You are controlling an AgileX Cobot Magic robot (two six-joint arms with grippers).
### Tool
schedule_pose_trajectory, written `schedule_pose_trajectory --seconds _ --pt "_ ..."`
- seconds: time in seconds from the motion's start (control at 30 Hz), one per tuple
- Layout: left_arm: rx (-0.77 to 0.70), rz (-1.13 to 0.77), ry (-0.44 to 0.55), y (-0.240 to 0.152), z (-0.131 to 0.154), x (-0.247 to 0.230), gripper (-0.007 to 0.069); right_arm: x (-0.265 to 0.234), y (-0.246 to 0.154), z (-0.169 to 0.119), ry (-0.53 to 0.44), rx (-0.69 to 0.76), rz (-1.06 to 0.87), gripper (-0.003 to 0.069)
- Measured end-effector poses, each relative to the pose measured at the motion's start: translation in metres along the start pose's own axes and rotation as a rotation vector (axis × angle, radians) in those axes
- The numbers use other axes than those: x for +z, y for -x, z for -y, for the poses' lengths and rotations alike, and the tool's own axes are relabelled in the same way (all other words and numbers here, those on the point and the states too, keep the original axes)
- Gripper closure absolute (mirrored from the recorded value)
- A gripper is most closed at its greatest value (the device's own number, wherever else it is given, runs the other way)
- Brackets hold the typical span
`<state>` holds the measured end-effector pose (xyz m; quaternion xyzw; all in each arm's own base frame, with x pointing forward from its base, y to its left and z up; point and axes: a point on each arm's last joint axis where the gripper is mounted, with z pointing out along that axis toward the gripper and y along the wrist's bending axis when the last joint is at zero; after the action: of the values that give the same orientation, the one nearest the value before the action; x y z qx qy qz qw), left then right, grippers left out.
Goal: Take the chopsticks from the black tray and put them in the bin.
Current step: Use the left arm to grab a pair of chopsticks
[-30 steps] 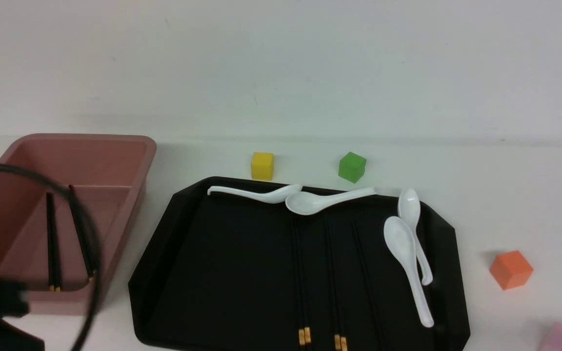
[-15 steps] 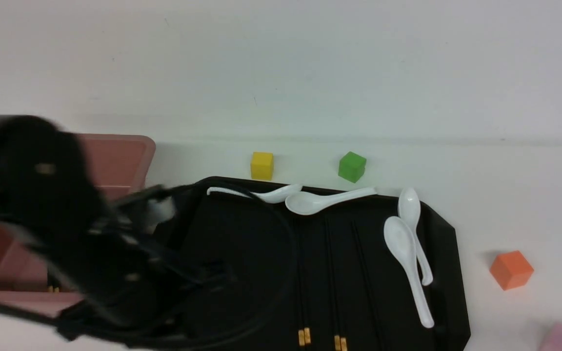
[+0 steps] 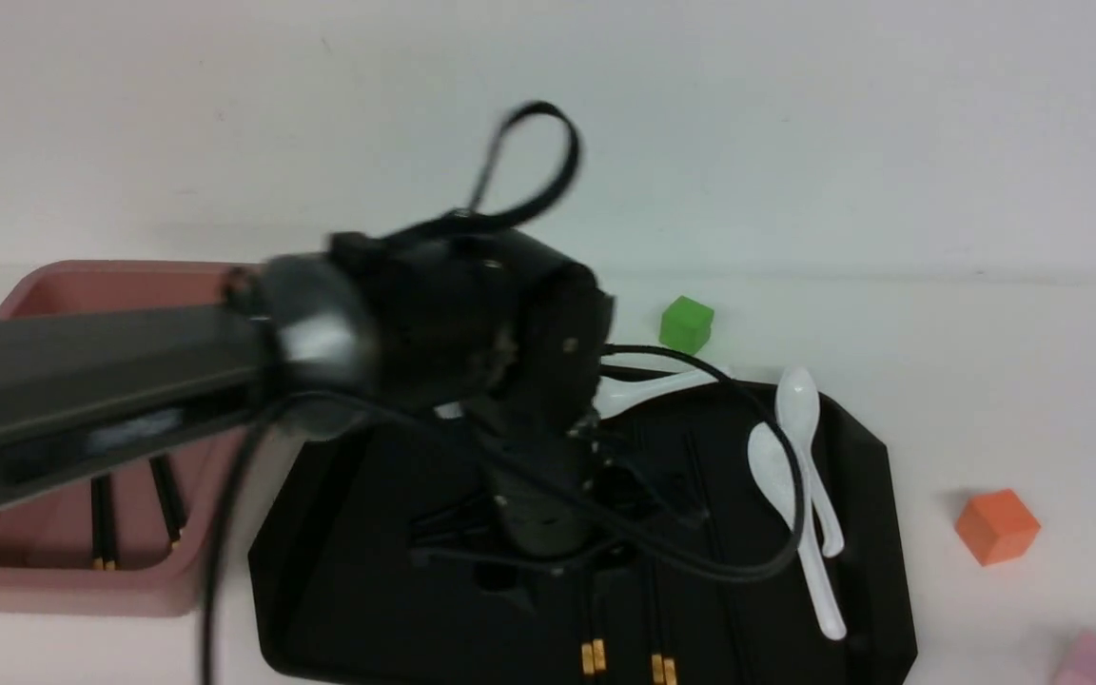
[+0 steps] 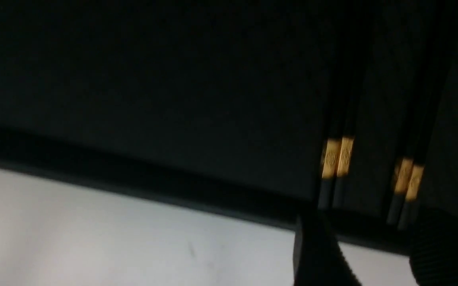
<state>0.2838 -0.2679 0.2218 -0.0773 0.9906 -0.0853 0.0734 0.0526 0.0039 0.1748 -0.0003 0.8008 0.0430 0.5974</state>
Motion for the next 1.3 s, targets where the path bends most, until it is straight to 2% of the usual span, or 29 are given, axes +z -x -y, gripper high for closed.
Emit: schedule_pose_trajectory --seconds 0.23,0.63,0.77,0.87,0.9,1.13,1.3 --pt "0.011 0.002 0.025 0.013 0.014 0.031 0.0281 0.000 0.000 0.000 0.000 0.000 0.000 0.0419" --pt "0.002 0.002 0.076 0.016 0.013 0.075 0.0284 0.000 0.000 0.000 0.000 0.000 0.000 0.0419" --pt "-0.011 0.011 0.091 0.018 0.013 0.076 0.0348 0.000 0.000 0.000 0.000 0.000 0.000 0.0419" --pt "-0.020 0.012 0.091 0.019 0.014 0.076 0.0452 0.000 0.000 0.000 0.000 0.000 0.000 0.0419" --pt "-0.025 0.012 0.092 0.019 0.014 0.076 0.0514 0.000 0.000 0.000 0.000 0.000 0.000 0.0419" --pt "-0.037 0.009 0.073 0.018 0.015 0.066 0.0505 0.000 0.000 0.000 0.000 0.000 0.000 0.0419" --pt "-0.016 0.061 -0.007 0.017 0.015 0.012 0.0505 0.000 0.000 0.000 0.000 0.000 0.000 0.0419"
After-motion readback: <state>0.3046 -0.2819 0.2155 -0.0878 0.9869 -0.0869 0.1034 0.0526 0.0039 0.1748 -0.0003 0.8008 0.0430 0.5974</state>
